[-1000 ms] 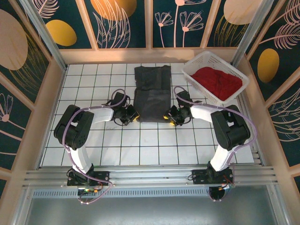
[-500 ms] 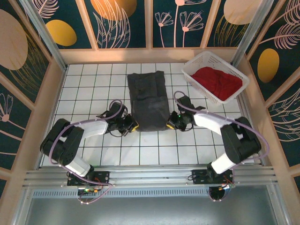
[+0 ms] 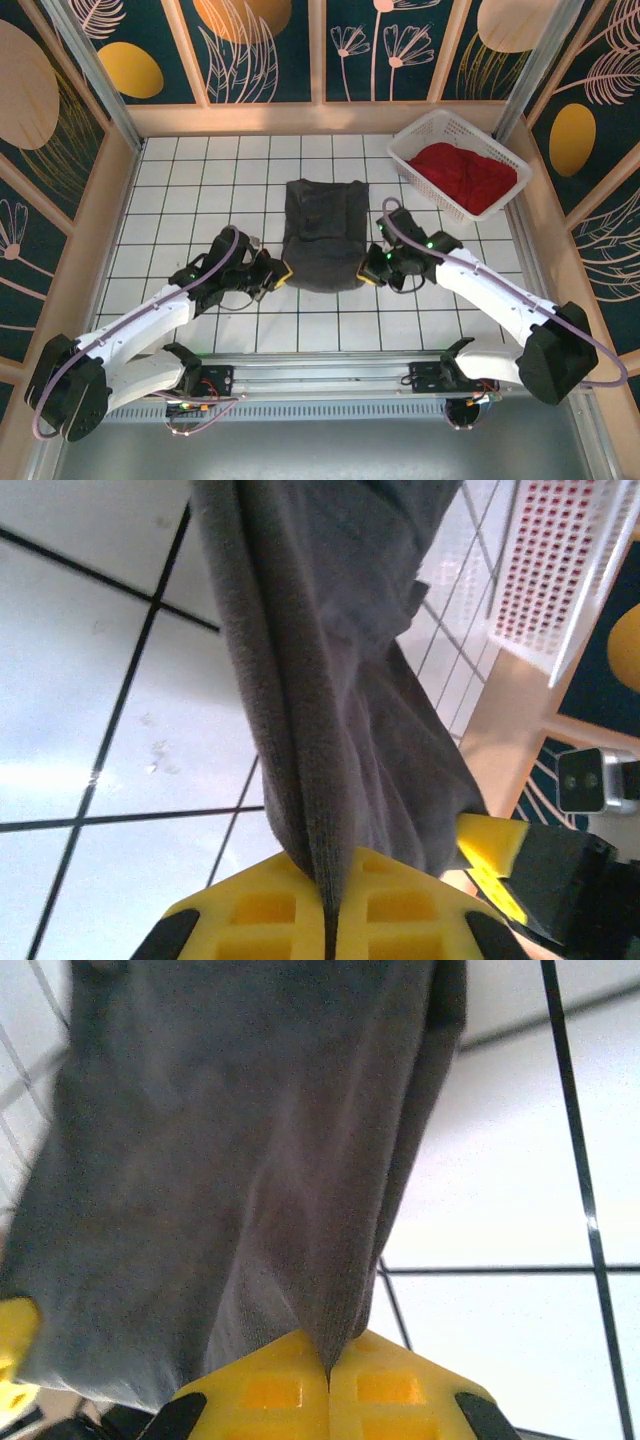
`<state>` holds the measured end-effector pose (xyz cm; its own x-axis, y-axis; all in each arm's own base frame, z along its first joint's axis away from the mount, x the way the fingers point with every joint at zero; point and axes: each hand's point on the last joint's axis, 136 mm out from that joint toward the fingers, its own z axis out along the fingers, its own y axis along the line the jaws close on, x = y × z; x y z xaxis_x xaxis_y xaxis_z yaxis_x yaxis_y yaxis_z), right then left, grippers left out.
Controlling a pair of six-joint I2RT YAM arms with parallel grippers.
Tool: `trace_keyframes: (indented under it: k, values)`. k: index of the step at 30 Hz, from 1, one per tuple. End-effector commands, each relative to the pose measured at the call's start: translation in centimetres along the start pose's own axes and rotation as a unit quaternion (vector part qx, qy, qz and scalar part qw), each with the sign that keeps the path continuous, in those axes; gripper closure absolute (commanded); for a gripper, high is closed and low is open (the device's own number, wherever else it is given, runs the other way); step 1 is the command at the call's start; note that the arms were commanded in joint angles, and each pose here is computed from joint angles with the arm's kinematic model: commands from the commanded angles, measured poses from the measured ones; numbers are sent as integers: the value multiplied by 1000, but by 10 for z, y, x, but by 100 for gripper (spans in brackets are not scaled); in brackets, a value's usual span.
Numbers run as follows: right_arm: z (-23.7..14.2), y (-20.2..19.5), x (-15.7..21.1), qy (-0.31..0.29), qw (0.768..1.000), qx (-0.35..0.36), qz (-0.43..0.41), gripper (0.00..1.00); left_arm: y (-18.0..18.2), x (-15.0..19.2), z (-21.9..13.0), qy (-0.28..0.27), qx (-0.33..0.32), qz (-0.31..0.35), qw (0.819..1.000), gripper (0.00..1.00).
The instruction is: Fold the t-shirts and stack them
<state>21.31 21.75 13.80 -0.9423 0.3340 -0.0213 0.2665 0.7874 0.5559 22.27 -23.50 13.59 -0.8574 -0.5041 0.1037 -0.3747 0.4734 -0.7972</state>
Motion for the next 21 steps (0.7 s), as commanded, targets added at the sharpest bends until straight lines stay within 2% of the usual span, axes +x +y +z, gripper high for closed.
trace_keyframes:
  k: [1,6,11,15,16,17,18,19,20,21]
  values:
    - [-20,16,-37,-45,999,10,7,100,-23,-24,-6,-44,-3,-28,999,100]
    - [-29,48,-95,-85,996,-10,6,100,-67,-69,-6,-93,16,-24,995,100]
    - [-19,70,-157,-107,994,-5,3,100,-98,-124,3,-125,18,-12,992,100]
    - [6,69,-211,-132,991,7,12,100,-104,-169,38,-123,-9,2,992,100]
    - [13,66,-223,-135,991,11,15,100,-102,-179,49,-120,-15,2,993,99]
    - [21,65,-237,-139,990,12,12,100,-94,-191,65,-114,-23,-1,993,93]
    - [30,65,-250,-143,990,11,6,92,-96,-203,77,-111,-20,5,994,88]
    - [35,67,-261,-148,989,8,-5,80,-93,-213,87,-109,-27,6,994,84]
    - [41,67,-272,-150,989,9,-15,67,-93,-223,95,-109,-35,13,993,76]
    - [42,72,-282,-152,988,4,-28,57,-95,-233,101,-112,-41,22,993,66]
